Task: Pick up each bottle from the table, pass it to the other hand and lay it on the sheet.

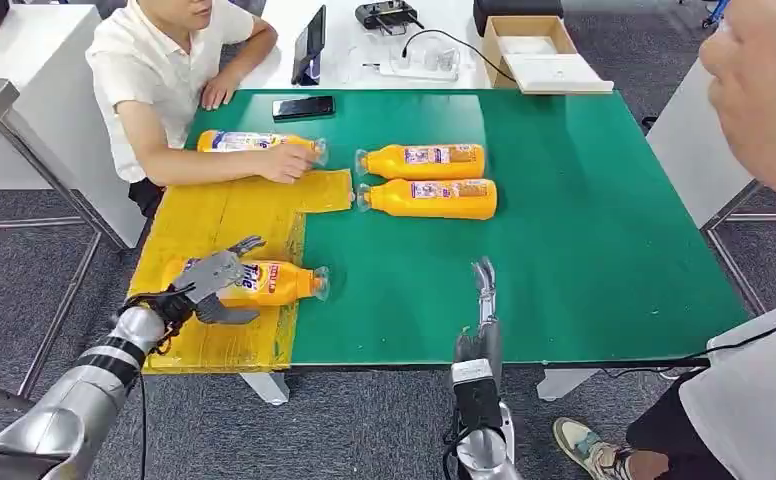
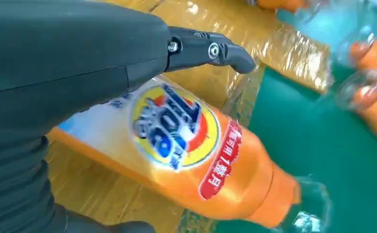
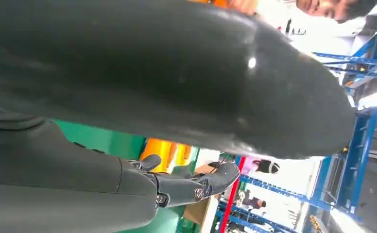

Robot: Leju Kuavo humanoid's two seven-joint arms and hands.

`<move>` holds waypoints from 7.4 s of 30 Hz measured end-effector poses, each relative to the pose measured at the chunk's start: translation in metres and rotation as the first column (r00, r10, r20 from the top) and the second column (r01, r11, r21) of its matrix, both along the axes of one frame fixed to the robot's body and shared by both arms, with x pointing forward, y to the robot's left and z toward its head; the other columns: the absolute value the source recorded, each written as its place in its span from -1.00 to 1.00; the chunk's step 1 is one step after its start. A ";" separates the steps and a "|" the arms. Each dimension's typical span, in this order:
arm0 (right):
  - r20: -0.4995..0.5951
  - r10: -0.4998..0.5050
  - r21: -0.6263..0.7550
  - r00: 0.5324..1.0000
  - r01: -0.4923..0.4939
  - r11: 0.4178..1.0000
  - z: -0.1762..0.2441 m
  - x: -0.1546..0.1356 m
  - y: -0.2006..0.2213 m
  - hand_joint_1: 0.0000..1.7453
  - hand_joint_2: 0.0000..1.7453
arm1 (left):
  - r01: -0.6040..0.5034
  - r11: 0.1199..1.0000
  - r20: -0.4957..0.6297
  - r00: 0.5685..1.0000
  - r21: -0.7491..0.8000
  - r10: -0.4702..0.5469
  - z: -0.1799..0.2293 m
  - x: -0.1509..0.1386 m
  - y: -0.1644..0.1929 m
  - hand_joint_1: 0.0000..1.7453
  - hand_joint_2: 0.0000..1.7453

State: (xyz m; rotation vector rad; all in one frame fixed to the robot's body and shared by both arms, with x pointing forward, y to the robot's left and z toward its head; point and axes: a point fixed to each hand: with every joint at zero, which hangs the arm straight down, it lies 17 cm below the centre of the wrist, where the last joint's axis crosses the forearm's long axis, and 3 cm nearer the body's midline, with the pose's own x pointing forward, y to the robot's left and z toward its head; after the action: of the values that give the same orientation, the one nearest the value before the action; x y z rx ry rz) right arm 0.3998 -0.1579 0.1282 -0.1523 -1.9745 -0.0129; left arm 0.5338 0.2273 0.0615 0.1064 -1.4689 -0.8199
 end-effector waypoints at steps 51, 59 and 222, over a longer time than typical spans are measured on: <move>-0.150 -0.175 -0.896 0.973 -0.059 0.439 -0.101 0.070 -0.106 -1.00 1.00 | 0.036 0.685 0.404 0.829 -0.728 0.386 0.169 -0.171 -0.062 -1.00 1.00; -0.139 -0.216 -0.917 0.966 -0.043 0.397 -0.095 0.087 -0.118 -1.00 1.00 | 0.022 0.581 0.263 0.905 -0.813 0.334 0.159 -0.165 -0.071 -1.00 1.00; -0.005 0.269 -0.443 0.963 -0.243 0.863 -0.045 -0.034 0.061 -1.00 -1.00 | -0.157 0.955 0.460 0.849 -0.253 0.261 0.099 -0.139 -0.049 1.00 1.00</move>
State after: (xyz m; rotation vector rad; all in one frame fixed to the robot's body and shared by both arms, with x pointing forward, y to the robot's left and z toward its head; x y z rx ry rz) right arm 0.3654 -0.0972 0.0835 -0.1821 -2.0136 0.6165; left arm 0.3951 0.1784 0.1605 0.3331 -1.9742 -0.4683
